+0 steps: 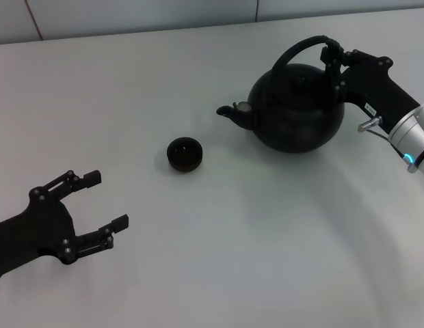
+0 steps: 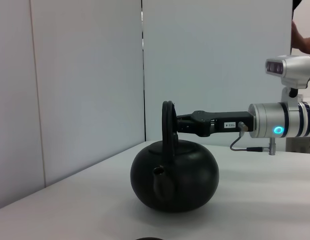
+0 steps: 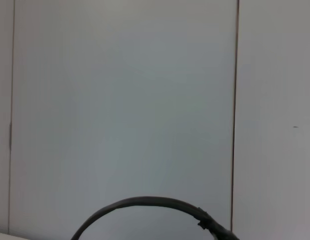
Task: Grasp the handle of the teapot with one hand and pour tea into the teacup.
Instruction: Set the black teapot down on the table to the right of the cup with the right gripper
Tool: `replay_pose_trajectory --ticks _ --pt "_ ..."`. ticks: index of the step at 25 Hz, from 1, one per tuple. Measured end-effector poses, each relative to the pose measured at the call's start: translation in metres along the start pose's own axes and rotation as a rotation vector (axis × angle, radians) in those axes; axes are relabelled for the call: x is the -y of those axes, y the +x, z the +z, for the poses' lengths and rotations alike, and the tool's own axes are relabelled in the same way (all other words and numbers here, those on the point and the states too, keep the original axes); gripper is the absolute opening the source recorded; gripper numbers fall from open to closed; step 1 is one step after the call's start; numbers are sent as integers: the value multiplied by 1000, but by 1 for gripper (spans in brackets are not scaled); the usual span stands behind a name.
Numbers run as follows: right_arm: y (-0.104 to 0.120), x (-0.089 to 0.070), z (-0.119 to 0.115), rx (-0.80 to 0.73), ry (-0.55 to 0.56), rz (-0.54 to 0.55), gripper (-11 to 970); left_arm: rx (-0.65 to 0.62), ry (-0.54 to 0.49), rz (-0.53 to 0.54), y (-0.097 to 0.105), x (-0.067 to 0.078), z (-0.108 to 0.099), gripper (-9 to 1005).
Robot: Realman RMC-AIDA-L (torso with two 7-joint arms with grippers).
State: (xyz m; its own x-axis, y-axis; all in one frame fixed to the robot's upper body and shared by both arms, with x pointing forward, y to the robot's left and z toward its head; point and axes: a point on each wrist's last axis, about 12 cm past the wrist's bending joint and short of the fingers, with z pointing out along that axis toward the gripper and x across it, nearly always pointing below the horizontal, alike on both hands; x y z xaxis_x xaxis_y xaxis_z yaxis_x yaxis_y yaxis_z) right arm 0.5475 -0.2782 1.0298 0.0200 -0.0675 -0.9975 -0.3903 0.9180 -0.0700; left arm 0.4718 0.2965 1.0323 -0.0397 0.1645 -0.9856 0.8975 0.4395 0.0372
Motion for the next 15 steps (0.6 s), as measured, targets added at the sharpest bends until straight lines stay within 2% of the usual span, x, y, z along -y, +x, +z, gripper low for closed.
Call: replay_pose_trajectory --ticks 15 --pt "2 3 -4 -4 17 5 93 8 -1 -2 0 1 0 856"
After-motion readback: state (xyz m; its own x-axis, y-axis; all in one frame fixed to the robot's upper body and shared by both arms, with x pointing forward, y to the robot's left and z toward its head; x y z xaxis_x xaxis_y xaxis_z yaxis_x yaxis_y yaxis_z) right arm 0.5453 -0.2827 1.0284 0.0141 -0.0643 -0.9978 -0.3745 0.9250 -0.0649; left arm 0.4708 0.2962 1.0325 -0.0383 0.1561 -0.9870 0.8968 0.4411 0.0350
